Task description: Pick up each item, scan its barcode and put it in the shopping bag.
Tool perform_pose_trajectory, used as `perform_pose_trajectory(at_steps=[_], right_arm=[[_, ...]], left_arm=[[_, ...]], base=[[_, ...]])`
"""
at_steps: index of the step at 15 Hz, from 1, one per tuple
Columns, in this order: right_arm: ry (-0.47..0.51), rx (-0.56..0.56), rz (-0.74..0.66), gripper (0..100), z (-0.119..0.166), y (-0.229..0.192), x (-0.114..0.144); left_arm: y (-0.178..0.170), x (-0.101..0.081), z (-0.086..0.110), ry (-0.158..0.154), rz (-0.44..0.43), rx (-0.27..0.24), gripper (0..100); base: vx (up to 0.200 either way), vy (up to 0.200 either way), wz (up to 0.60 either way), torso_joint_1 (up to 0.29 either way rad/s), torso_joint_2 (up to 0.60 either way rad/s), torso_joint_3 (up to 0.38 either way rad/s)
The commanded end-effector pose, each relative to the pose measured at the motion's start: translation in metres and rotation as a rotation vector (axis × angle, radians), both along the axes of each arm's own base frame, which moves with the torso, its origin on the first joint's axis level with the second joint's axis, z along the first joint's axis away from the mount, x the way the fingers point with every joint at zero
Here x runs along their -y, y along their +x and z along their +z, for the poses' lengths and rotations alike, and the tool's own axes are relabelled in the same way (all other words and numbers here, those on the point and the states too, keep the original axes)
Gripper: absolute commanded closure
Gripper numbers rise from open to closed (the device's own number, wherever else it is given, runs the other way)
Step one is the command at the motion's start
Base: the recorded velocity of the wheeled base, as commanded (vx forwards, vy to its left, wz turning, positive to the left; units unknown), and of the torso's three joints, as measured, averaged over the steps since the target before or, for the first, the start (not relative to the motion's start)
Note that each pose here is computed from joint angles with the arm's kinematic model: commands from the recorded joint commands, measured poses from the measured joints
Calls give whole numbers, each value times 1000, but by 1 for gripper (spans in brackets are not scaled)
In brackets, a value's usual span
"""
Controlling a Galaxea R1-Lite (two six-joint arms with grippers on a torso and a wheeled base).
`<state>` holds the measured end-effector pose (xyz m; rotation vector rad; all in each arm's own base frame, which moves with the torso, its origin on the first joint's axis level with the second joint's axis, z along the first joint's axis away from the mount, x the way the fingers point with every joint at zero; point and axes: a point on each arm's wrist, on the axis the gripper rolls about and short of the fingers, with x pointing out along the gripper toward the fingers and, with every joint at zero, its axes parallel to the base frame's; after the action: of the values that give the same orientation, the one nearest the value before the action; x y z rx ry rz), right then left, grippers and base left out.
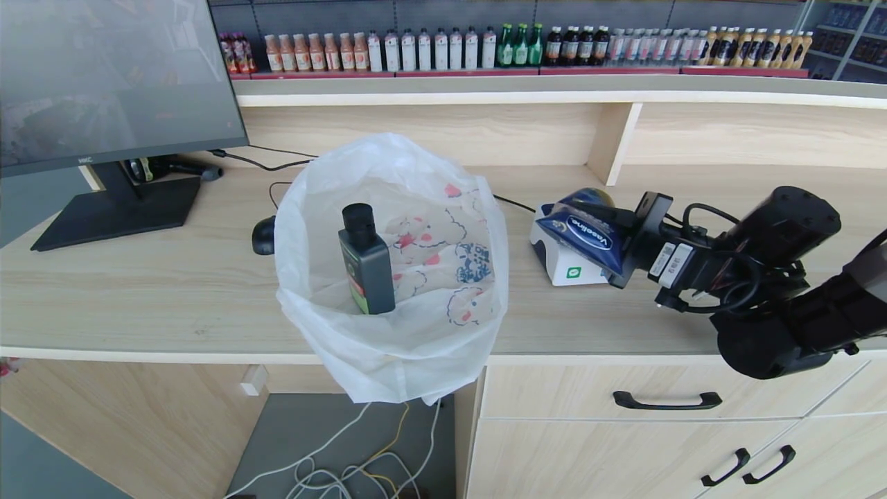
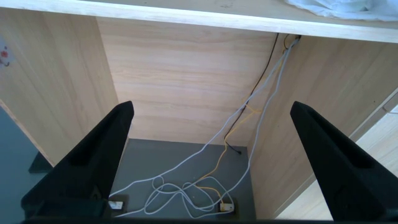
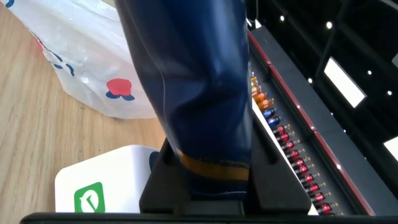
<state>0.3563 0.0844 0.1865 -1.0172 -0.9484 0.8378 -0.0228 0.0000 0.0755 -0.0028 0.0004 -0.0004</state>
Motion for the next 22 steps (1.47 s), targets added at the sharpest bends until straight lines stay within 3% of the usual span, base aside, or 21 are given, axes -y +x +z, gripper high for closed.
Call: perform_pose_trajectory(at_steps=[1, 16, 20, 22], right_arm=[[-1, -3, 3, 100, -1, 1, -1], [26, -30, -14, 100, 4, -5, 0], [163, -95, -61, 100, 32, -22, -3], [191, -147, -51, 100, 31, -30, -9]], left_arm=[[0, 0, 0, 0, -1, 0, 0], [0, 0, 0, 0, 0, 0, 0], [0, 0, 0, 0, 0, 0, 0], [0, 0, 0, 0, 0, 0, 0]], base=[[0, 0, 0, 0, 0, 0], [0, 0, 0, 0, 0, 0], [0, 0, 0, 0, 0, 0], [0, 0, 0, 0, 0, 0]])
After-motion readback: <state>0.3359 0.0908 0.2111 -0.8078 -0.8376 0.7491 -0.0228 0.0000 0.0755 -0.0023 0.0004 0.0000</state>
